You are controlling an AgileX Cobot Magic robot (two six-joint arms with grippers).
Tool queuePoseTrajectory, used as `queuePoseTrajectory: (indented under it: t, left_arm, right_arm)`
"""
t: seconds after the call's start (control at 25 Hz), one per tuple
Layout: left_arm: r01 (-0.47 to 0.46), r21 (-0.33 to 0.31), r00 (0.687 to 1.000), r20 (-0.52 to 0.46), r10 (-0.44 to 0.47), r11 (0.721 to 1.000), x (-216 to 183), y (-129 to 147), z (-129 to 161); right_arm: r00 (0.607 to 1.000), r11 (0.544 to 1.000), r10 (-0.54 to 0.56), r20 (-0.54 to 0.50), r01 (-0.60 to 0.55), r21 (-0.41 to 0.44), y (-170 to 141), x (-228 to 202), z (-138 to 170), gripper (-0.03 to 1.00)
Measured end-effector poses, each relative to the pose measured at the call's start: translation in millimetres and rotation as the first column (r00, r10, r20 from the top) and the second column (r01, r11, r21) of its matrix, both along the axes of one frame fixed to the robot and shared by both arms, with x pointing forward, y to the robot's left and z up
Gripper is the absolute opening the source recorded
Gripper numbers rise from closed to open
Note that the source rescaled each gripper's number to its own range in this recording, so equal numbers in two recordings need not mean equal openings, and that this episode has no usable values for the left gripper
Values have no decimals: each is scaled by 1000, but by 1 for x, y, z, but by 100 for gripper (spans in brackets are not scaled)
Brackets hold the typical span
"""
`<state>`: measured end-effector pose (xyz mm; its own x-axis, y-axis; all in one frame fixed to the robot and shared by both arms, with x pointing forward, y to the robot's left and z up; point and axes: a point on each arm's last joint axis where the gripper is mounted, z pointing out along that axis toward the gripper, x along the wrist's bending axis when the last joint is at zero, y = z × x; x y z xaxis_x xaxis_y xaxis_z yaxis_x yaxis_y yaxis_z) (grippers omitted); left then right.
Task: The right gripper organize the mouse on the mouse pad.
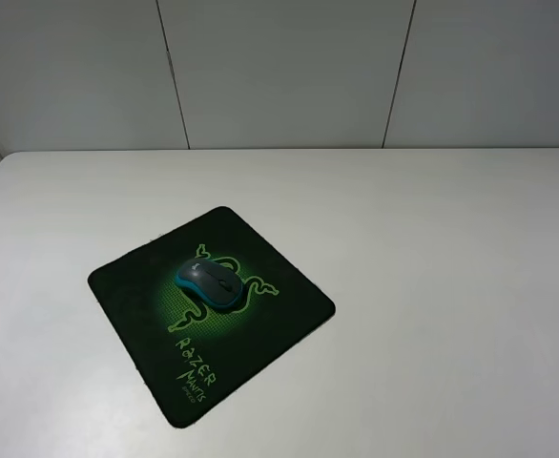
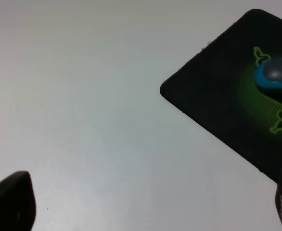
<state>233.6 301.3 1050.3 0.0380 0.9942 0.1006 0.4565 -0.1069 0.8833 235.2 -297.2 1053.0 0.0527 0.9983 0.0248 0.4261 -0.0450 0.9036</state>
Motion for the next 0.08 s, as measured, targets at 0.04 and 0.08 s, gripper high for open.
queuePoseTrajectory:
  t: [0.04,0.08]
  left_arm:
    - [0,0,1000,0,0,1000,0,0,0]
    - [0,0,1000,0,0,1000,0,0,0]
  right_arm:
    - [1000,1000,0,0,0,0,0,0,0,100]
    - [1000,1000,0,0,0,0,0,0,0,100]
